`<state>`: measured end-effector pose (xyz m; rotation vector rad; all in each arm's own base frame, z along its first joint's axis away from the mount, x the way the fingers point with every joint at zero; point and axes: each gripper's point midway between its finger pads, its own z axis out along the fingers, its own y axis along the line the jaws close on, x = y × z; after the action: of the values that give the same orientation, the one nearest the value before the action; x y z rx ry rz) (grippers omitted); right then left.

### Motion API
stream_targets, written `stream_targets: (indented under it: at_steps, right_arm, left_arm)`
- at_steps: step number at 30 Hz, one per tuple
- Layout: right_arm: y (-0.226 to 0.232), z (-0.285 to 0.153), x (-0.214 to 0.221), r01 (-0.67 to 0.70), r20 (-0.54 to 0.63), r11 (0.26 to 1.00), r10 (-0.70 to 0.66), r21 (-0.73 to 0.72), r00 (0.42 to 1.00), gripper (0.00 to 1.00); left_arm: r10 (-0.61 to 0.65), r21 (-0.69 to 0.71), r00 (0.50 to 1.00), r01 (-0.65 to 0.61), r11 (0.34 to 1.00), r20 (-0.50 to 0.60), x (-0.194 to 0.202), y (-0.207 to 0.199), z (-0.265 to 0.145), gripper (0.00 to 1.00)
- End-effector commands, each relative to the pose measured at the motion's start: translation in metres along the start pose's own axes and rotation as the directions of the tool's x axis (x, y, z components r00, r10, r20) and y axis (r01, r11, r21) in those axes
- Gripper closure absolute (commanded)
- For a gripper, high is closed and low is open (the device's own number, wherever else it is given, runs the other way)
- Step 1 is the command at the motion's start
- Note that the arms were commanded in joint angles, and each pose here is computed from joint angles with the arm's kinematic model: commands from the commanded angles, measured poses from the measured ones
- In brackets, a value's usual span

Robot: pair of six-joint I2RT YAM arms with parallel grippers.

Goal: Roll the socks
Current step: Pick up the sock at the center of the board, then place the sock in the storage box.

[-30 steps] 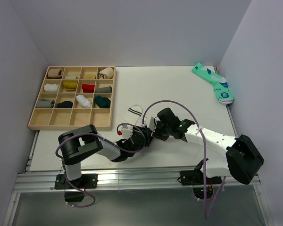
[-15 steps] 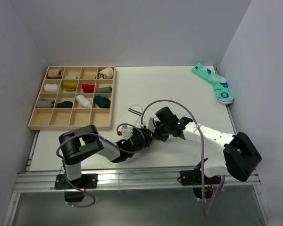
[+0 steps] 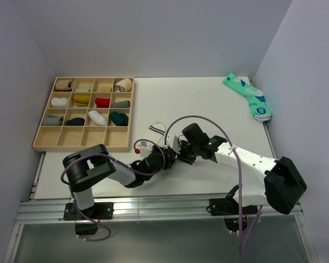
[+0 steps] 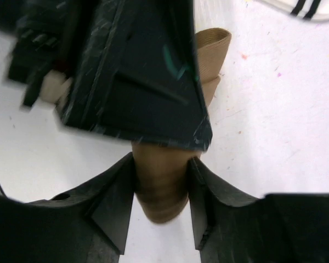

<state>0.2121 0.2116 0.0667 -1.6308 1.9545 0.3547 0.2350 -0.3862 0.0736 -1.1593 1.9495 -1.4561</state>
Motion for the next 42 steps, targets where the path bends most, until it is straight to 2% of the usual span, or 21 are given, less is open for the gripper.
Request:
stream_targets:
  at_steps: [1, 6, 14, 17, 18, 20, 22, 23, 24, 30, 36, 42]
  right_arm:
    - [0.015, -0.021, -0.026, 0.068, 0.112, 0.997, -0.063, -0.043, 0.992, 0.49]
    - [0.015, -0.03, -0.025, 0.066, 0.123, 0.998, -0.063, -0.02, 0.99, 0.4]
    - [0.002, -0.05, -0.026, 0.033, 0.132, 0.997, -0.042, 0.066, 0.99, 0.38]
    - [-0.008, -0.063, -0.028, 0.0, 0.143, 0.995, -0.014, 0.098, 0.99, 0.38]
    - [-0.015, -0.069, -0.027, -0.02, 0.152, 0.993, 0.002, 0.12, 0.988, 0.37]
    - [-0.021, -0.077, -0.03, -0.043, 0.169, 0.991, 0.021, 0.129, 0.985, 0.37]
    - [-0.035, -0.088, -0.029, -0.074, 0.186, 0.984, 0.043, 0.164, 0.982, 0.37]
    - [-0.038, -0.091, -0.028, -0.085, 0.186, 0.982, 0.053, 0.168, 0.981, 0.37]
    - [-0.042, -0.094, -0.027, -0.094, 0.188, 0.98, 0.06, 0.177, 0.98, 0.37]
    - [-0.058, -0.099, -0.018, -0.156, 0.186, 0.97, 0.121, 0.187, 0.975, 0.37]
    - [-0.066, -0.097, -0.018, -0.17, 0.192, 0.967, 0.133, 0.192, 0.972, 0.37]
    - [-0.075, -0.093, -0.015, -0.174, 0.169, 0.964, 0.141, 0.199, 0.975, 0.37]
  left_arm:
    - [0.034, 0.044, 0.998, -0.037, 0.998, 0.058, -0.021, -0.014, -0.002, 1.0]
    - [0.072, 0.051, 0.996, -0.075, 0.996, 0.059, -0.023, -0.02, -0.003, 1.0]
    - [0.2, 0.095, 0.98, -0.2, 0.975, 0.003, -0.019, -0.043, -0.011, 1.0]
    - [0.249, 0.122, 0.968, -0.247, 0.961, -0.007, -0.025, -0.06, -0.023, 1.0]
    - [0.252, 0.156, 0.968, -0.249, 0.956, -0.004, -0.026, -0.077, -0.033, 1.0]
    - [0.311, 0.118, 0.95, -0.31, 0.943, 0.016, -0.04, -0.079, -0.038, 1.0]
    - [0.333, 0.145, 0.942, -0.334, 0.931, 0.036, -0.049, -0.102, -0.054, 1.0]
    - [0.364, 0.096, 0.93, -0.368, 0.925, 0.061, -0.065, -0.096, -0.057, 1.0]
    - [0.367, 0.136, 0.928, -0.371, 0.918, 0.057, -0.067, -0.111, -0.071, 1.0]
    - [0.407, 0.062, 0.895, -0.423, 0.904, 0.181, -0.144, -0.124, -0.103, 1.0]
    - [0.367, -0.001, 0.859, -0.393, 0.92, 0.357, -0.231, -0.14, -0.134, 1.0]
    - [0.305, -0.009, 0.833, -0.339, 0.941, 0.461, -0.305, -0.161, -0.153, 1.0]
